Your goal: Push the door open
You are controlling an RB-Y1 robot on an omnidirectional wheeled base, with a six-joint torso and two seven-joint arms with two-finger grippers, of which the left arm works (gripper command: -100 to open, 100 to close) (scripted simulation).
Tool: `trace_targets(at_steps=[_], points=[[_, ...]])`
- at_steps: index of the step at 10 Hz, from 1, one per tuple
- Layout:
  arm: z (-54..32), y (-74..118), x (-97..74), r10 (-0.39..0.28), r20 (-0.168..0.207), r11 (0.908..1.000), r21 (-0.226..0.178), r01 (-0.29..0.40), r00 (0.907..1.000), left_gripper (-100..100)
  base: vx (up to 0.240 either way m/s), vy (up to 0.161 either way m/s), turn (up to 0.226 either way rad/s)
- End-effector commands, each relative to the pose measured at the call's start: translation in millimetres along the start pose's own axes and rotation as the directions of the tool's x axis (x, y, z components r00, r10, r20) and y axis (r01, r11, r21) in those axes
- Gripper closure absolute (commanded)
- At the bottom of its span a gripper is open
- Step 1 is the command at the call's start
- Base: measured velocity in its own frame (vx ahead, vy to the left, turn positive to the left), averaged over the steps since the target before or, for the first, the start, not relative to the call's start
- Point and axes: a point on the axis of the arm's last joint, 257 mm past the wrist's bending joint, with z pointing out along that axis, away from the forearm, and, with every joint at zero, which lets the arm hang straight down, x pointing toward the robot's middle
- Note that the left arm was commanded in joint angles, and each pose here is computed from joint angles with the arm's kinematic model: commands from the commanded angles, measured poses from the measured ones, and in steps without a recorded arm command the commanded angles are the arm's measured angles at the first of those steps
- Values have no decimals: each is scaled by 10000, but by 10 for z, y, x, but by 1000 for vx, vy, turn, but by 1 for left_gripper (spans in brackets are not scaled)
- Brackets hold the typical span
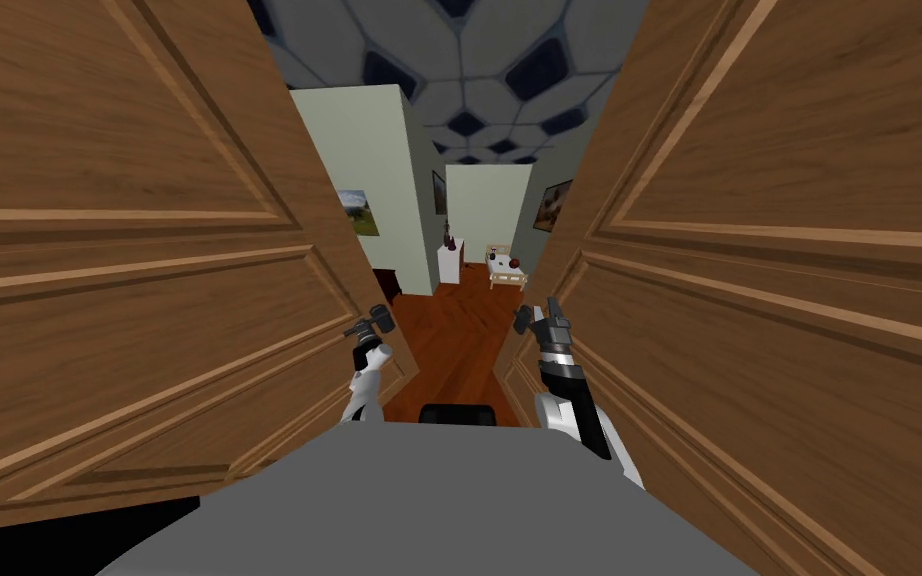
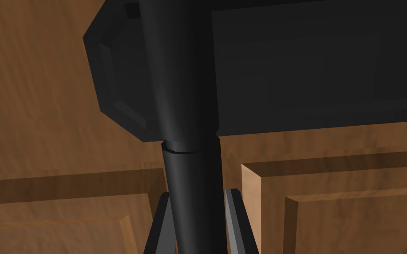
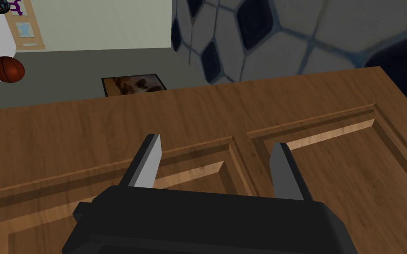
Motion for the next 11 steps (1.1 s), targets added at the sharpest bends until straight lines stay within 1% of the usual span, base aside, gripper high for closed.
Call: trace_targets(at_steps=[1, 2, 3, 4, 5, 6, 7, 9, 10, 11], points=[[93, -88, -233, 50, 640, 9998, 206, -64, 9979, 100, 124, 25, -24], [84, -70, -267, 38, 788, 9999, 159, -50, 9969, 100, 124, 40, -27], [64, -32, -335, 17, 1082, 10000, 56, -23, 9941, 100, 136, 61, -43], [51, -11, -361, 6, 1205, 10000, 2, -6, 9927, 100, 146, 43, -16], [24, 32, -412, -12, 1451, 9999, -112, 28, 9894, 100, 155, 44, -23], [10, 53, -429, -20, 1546, 9999, -165, 46, 9880, 100, 128, 25, -15], [-19, 95, -462, -34, 1736, 9996, -276, 83, 9848, 100, 125, 18, -9], [-71, 166, -496, -57, 1987, 9988, -458, 151, 9800, 100, 132, 6, -14], [-72, 189, -544, -8, 1985, 9989, -466, 103, 9801, 100, 44, 8, 29], [10, 83, -794, 139, 2392, 9997, -246, -82, 9709, 100, 73, 22, -1]])
